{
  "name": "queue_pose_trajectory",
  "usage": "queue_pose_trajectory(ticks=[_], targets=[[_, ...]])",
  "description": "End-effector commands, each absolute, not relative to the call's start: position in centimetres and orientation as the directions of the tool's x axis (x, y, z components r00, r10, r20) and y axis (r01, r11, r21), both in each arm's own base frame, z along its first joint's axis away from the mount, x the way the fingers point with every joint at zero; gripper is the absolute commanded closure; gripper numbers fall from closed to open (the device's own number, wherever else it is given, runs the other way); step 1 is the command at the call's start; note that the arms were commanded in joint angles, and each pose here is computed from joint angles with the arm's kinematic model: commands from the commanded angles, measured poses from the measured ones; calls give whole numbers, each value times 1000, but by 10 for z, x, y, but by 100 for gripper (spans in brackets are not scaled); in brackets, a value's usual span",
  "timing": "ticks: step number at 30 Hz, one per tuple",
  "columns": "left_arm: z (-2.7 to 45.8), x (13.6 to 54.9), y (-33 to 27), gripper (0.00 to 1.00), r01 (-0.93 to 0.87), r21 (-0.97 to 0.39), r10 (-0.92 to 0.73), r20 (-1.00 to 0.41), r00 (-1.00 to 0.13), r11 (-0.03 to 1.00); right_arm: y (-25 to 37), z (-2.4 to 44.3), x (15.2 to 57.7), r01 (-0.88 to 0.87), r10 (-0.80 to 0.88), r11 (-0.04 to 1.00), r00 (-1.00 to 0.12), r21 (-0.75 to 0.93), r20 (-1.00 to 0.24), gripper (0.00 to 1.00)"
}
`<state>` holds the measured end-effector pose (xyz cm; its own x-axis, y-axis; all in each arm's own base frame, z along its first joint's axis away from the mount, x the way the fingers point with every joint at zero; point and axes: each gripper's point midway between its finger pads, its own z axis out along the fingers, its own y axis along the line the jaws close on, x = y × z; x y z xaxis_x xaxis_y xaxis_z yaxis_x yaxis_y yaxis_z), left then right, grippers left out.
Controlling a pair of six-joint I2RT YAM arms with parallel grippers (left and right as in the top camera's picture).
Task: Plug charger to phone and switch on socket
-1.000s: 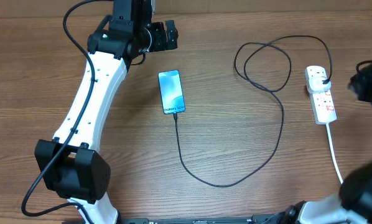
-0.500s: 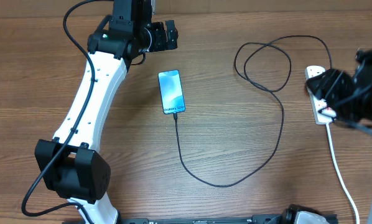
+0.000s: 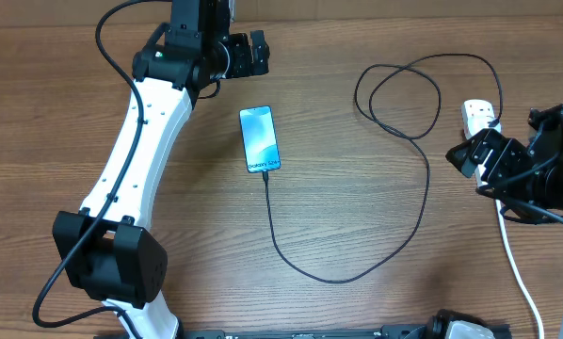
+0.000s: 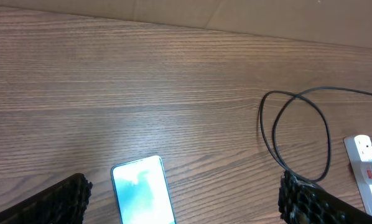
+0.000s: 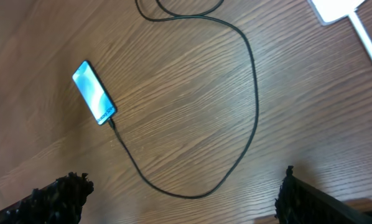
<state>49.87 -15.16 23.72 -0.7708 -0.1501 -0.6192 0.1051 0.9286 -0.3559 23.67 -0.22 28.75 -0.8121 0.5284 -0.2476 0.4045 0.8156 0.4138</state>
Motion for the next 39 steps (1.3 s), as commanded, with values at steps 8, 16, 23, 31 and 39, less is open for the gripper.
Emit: queue_pose_trajectory(ticks=[8,16,23,31,39], targets=[[249,501,-151,0,107,-355,-157,-640,-752,929,-17,310,268,337,500,854,-742,396,-446,0],[249,501,-151,0,107,-354,-157,-640,-752,929,-25,361,269,236,453,891,-534,388,-714,0],[249,501,-151,0,107,-354,-157,-640,-752,929,-41,358,255,238,405,909,-311,342,-860,0],[249,501,-151,0,107,-354,-157,-640,-752,929,-31,317,254,140,351,932,-133,333,-927,0],[249,501,-151,0,107,-354,-157,-640,-752,929,-20,284,252,63,321,945,19,321,-947,0]])
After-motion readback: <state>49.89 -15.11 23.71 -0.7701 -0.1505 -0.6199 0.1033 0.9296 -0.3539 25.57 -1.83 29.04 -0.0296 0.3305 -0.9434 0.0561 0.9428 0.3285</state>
